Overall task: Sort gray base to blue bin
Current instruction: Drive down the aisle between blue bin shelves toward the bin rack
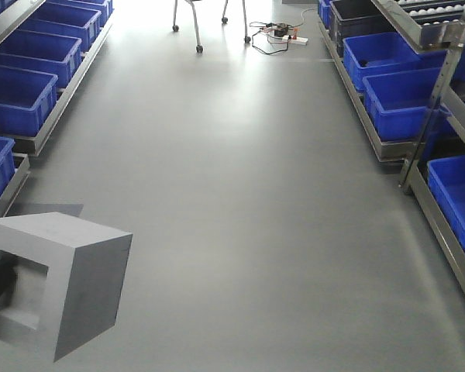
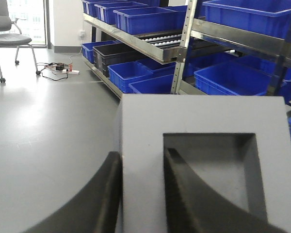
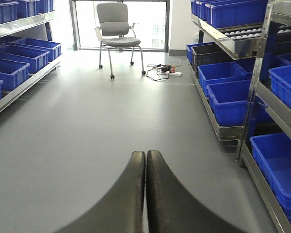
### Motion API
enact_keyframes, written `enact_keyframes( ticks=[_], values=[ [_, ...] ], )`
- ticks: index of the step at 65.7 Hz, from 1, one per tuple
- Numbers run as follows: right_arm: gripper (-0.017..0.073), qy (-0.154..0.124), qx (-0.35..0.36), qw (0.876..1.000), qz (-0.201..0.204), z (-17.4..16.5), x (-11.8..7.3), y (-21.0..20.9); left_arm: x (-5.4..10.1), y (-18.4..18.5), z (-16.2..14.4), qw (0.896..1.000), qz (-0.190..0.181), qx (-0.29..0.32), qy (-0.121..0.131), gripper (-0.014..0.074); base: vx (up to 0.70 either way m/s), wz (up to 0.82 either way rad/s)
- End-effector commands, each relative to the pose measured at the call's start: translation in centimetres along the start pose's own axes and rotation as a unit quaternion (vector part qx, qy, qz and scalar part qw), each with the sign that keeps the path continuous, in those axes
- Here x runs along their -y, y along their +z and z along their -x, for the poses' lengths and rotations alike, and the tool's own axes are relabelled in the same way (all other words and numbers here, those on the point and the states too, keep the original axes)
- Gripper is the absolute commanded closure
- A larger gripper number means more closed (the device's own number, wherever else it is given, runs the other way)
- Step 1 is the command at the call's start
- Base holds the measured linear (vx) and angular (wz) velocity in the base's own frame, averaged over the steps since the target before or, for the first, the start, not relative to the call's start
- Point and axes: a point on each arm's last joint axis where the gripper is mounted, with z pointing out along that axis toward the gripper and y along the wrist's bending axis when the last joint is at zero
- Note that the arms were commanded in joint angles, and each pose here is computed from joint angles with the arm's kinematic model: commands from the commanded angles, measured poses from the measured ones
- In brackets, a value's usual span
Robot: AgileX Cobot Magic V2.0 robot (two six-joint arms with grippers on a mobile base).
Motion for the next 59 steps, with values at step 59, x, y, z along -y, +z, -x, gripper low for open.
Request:
enact_keyframes(
  ticks=[59],
  values=[
    [0.0568,-0.006,0.036,0.999,-0.001,0.25,0.00,-0.01,0.40,-0.17,2.09,0.998,-0.013,0.068,-0.006,0.0599,0.43,0.04]
  ],
)
